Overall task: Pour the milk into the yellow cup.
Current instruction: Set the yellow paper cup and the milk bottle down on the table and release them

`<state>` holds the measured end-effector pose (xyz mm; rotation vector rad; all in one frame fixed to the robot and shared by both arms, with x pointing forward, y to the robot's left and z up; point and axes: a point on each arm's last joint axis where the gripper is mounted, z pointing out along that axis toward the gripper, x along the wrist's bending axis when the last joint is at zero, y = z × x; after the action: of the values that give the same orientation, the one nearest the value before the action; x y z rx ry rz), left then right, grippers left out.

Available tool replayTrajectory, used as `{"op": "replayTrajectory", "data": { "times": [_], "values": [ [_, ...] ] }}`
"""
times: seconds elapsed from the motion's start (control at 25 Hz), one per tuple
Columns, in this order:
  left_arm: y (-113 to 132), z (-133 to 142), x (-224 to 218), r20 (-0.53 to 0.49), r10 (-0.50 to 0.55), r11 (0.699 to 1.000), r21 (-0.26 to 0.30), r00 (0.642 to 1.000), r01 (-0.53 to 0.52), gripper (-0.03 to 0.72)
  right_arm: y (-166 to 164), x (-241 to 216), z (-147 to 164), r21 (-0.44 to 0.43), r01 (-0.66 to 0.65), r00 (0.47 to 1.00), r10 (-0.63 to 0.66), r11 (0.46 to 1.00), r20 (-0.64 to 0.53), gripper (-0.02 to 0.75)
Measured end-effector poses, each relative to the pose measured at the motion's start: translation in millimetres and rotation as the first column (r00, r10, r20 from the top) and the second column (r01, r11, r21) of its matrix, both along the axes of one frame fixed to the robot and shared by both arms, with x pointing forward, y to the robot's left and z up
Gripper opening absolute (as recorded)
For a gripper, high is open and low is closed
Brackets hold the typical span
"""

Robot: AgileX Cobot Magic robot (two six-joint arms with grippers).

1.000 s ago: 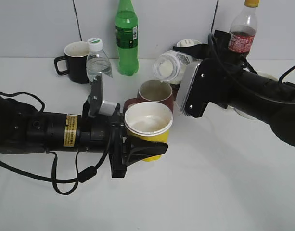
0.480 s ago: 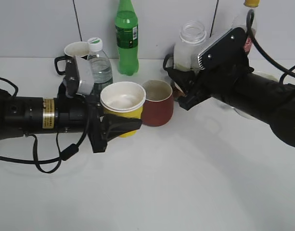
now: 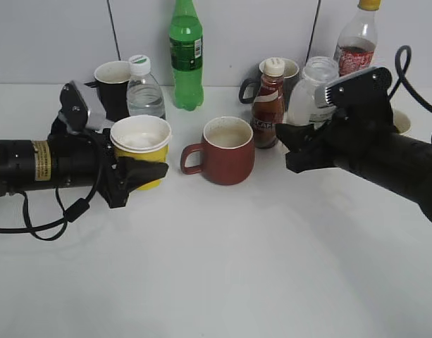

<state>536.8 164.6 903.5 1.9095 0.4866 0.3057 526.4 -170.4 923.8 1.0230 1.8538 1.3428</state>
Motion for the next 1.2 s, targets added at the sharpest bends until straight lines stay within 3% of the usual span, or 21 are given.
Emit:
{"op": "replayTrajectory", "data": {
  "times": [0.32, 0.68, 1.2],
  "values": [
    [7.9, -1.9, 10.3, -0.040, 0.166, 0.986, 0.002, 0.985, -0.166, 0.389, -14.9, 0.0, -30.8, -0.001, 0.060, 0.993, -0.060, 0.998, -0.104, 0.435],
    [11.5, -2.6, 16.1, -0.010, 0.231, 0.973, -0.004, 0.973, -0.232, 0.389, -13.6, 0.6, -57.5, 0.011, 0.055, 0.991, -0.054, 0.998, -0.121, 0.435],
    [10.7, -50.9, 27.1, -0.025, 0.270, 0.962, -0.034, 0.963, -0.271, 0.389, -13.8, 1.4, -57.1, -0.008, 0.049, 0.995, -0.049, 0.999, -0.084, 0.435]
  ]
}}
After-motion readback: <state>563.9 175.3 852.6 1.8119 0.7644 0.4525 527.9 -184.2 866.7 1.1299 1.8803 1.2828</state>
